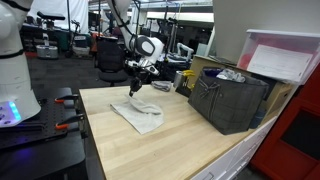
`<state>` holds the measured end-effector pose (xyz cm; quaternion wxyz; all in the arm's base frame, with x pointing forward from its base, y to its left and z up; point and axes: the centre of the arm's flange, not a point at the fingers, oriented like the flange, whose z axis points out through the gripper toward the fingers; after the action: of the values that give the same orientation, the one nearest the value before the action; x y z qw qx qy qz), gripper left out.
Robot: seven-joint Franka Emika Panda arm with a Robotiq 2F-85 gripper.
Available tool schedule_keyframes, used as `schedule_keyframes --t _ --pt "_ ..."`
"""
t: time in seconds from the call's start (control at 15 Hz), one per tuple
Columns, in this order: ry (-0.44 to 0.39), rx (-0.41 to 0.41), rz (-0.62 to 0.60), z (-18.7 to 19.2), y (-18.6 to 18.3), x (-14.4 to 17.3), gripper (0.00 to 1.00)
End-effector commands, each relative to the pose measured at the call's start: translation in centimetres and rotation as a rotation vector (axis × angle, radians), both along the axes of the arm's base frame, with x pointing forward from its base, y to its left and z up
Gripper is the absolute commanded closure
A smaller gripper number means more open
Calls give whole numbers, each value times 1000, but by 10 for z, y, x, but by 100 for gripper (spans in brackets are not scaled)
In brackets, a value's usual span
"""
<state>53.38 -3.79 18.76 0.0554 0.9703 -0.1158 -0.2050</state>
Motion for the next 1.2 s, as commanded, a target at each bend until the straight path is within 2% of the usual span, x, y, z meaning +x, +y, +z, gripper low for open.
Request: schedule_keyframes --t 0.0,0.33,0.4,0.53,0.8,1.07,1.13 --pt "13 14 -46 16 28 -47 99" --pt "73 40 -52 -2 70 -68 99" --pt "83 40 -50 -4 74 -71 73" --pt "85 26 -32 0 80 -68 65" --pt "55 7 50 12 89 -40 34" --pt "-39 11 221 24 96 25 4" --pt "-49 17 255 23 93 41 1"
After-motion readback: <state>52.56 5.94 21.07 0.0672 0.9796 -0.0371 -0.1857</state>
